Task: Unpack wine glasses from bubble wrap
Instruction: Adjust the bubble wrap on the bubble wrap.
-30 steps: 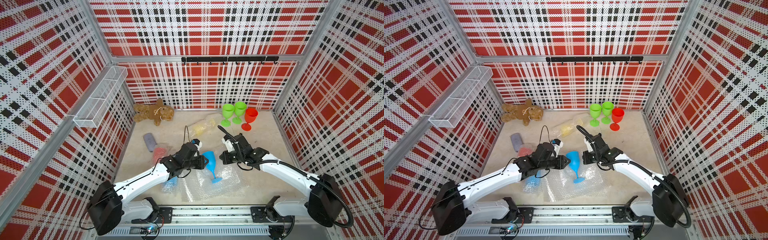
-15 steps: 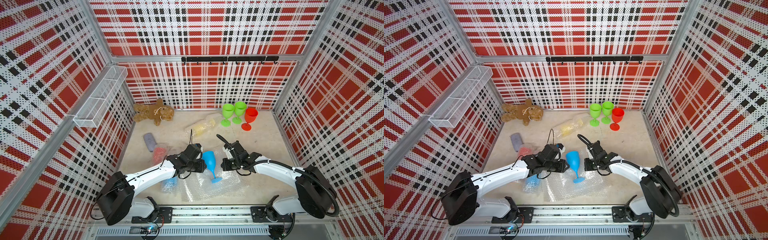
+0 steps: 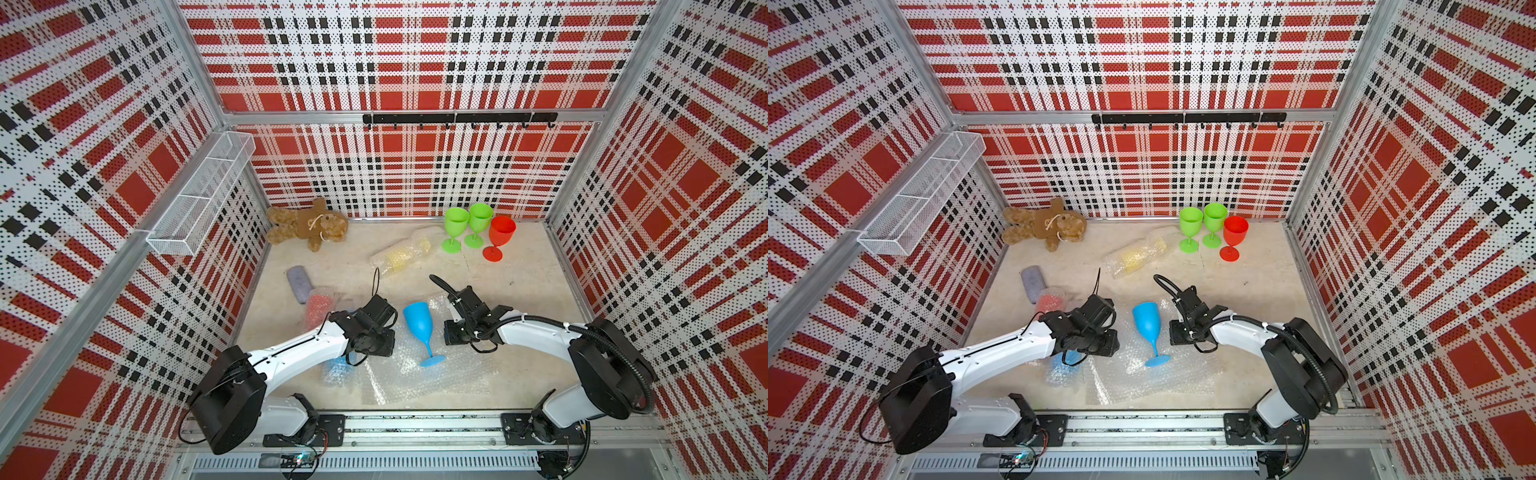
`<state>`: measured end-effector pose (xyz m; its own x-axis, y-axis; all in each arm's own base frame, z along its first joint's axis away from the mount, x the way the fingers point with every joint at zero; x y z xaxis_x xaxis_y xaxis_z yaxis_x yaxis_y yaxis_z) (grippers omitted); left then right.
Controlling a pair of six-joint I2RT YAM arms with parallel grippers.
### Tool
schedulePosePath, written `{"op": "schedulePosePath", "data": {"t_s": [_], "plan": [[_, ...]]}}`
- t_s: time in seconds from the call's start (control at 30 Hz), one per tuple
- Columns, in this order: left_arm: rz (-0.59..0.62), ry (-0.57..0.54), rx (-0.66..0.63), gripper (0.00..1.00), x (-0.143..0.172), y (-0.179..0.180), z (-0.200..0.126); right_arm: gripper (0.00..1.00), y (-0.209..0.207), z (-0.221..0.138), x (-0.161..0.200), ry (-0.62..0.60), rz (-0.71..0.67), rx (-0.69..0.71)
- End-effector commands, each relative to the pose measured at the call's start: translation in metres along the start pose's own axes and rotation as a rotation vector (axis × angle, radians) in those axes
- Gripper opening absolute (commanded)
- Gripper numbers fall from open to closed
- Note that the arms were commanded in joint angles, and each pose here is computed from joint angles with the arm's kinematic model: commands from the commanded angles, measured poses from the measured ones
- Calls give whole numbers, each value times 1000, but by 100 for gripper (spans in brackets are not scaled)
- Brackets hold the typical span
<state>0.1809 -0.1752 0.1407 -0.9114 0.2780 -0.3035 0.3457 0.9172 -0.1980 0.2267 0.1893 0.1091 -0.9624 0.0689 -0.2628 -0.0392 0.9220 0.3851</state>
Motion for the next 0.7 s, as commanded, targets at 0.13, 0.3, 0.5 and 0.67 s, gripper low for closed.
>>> {"op": "schedulePosePath", "data": {"t_s": [0.13, 0.3, 0.5, 0.67], "plan": [[-15, -59, -123, 29, -9, 11, -25, 0, -6, 2, 0, -2, 11, 33], [27, -222, -44, 23, -31, -3, -61, 0, -2, -6, -2, -12, 10, 12], [1, -389, -77, 12, -47, -2, -92, 30, 16, -45, -16, -73, -80, -11], [30, -648, 28, 17, -56, -1, -129, 53, 43, -85, -35, -112, -203, 13]]}}
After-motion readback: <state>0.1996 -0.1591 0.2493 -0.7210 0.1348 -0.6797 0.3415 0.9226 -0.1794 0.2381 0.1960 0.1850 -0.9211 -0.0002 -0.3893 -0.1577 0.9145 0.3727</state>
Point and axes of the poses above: each gripper's point midway between its finger pads, its own z axis out along the fingers, its own y axis along the line the jaws close on, x = y × z, the point moved 9 cm from there along -z, back along the fingers, and after that the axes turned 10 degrees about z, right-handed, at the moved point
